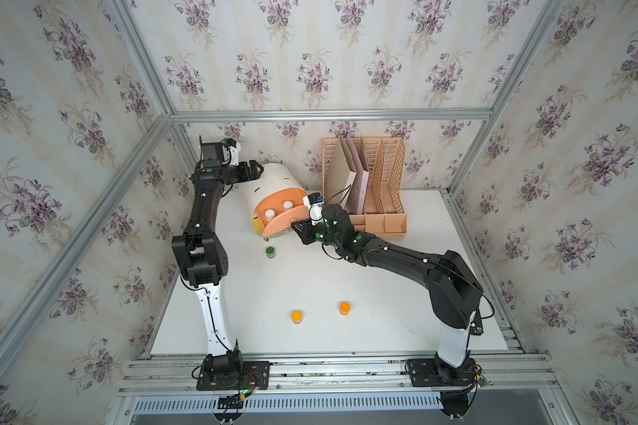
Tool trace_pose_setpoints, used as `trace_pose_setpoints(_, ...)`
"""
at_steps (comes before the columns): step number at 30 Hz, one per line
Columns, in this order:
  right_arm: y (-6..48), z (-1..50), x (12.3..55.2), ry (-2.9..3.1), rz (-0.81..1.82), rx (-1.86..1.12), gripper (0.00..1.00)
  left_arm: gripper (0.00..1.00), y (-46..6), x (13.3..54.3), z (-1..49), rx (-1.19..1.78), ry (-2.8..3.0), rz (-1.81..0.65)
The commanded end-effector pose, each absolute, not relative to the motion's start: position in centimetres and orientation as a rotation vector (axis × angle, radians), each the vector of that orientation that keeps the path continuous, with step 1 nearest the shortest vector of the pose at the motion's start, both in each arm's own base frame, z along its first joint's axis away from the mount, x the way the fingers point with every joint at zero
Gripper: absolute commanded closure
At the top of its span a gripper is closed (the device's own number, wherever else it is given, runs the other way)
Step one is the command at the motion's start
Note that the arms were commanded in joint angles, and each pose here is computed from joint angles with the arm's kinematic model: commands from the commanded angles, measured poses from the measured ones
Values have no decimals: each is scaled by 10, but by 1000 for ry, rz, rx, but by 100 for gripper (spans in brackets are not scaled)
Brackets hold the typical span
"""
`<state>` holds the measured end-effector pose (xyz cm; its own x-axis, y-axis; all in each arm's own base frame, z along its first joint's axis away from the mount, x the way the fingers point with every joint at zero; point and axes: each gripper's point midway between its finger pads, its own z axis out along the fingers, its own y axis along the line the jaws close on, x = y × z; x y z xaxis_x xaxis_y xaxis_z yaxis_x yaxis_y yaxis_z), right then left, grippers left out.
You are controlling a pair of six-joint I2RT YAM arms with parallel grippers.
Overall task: Put the paint cans in the drawer according to color
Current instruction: Close the drawer in the storage box.
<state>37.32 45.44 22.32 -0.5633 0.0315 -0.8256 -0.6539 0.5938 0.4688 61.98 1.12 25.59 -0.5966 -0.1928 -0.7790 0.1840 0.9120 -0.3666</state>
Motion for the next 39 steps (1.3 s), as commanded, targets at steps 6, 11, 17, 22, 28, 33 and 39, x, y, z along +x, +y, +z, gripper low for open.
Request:
trace_pose_setpoints(6, 467, 235, 383, 1919, 1027, -508, 79, 1, 2, 620, 265, 66, 2105, -565)
trace_pose_setpoints(11, 469, 234, 386, 1918, 1020, -504, 79, 1, 0, 620, 263, 77, 2102, -581)
trace_pose_setpoints(17, 472, 231, 393, 1911, 1005, -493, 81, 1, -4, 619, 261, 85, 2097, -601)
trace_pose_setpoints(22, 479, 232, 401, 1901, 1001, -487, 82, 1, -7, 616, 262, 115, 2092, -614)
trace_pose_setpoints(28, 486, 233, 413, 1875, 976, -484, 83, 1, -11, 612, 264, 149, 2076, -629)
trace_pose_setpoints(33, 491, 229, 423, 1845, 946, -487, 82, 1, -20, 607, 266, 209, 2045, -677)
trace_pose_setpoints(39, 497, 226, 434, 1810, 923, -477, 84, 1, -23, 602, 265, 229, 2026, -681)
